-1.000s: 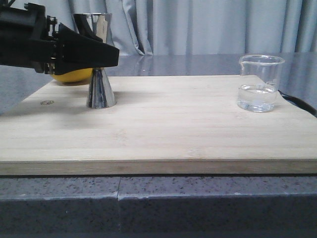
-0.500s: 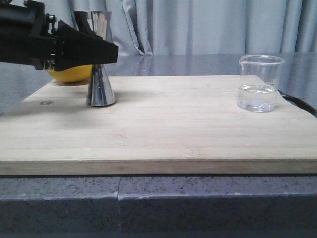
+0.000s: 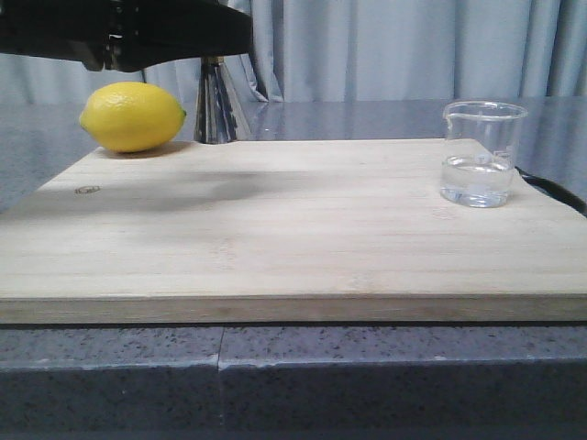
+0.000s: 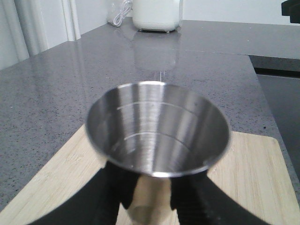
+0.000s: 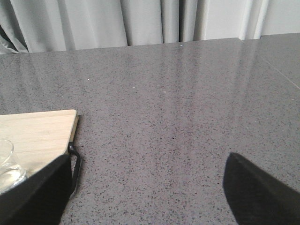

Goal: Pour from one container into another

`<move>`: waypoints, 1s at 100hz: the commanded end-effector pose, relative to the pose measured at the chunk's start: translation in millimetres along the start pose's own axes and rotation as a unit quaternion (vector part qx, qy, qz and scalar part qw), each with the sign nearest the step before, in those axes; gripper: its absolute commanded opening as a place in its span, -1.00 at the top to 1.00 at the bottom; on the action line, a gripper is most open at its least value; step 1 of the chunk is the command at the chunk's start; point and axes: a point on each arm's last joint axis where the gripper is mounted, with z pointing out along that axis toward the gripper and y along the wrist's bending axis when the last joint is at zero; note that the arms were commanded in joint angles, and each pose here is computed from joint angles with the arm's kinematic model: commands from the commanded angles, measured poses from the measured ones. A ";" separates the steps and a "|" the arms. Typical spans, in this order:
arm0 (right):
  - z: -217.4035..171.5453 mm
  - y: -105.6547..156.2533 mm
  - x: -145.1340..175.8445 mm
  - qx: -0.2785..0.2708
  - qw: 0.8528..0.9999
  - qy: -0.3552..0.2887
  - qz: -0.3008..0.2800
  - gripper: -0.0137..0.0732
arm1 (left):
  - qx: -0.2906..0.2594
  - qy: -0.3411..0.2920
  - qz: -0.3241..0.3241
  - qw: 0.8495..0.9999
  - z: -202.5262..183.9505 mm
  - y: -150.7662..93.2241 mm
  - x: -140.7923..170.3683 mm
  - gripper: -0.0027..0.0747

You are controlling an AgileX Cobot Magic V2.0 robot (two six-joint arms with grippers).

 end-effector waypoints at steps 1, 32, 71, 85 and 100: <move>-1.1 0.0 -17.0 0.002 0.999 -0.045 -0.010 -0.69 | 0.025 -0.079 0.013 0.996 -2.0 -8.6 -32.7 0.34; 19.7 1.3 -25.5 0.003 0.999 -0.003 -0.035 -0.69 | 0.026 -0.080 0.003 0.996 -1.8 -8.0 -34.5 0.34; 40.5 29.2 -62.6 -0.113 0.991 0.007 -0.065 -0.69 | 0.026 -0.080 0.003 0.996 -1.8 -8.0 -34.5 0.34; 50.4 44.6 -69.7 -0.157 0.984 0.018 -0.079 -0.69 | 0.024 -0.078 0.003 0.997 -1.7 -7.6 -34.2 0.34; 61.9 59.8 -70.2 -0.192 0.977 0.024 -0.089 -0.69 | 0.022 -0.077 0.003 0.997 -1.7 -7.2 -33.9 0.34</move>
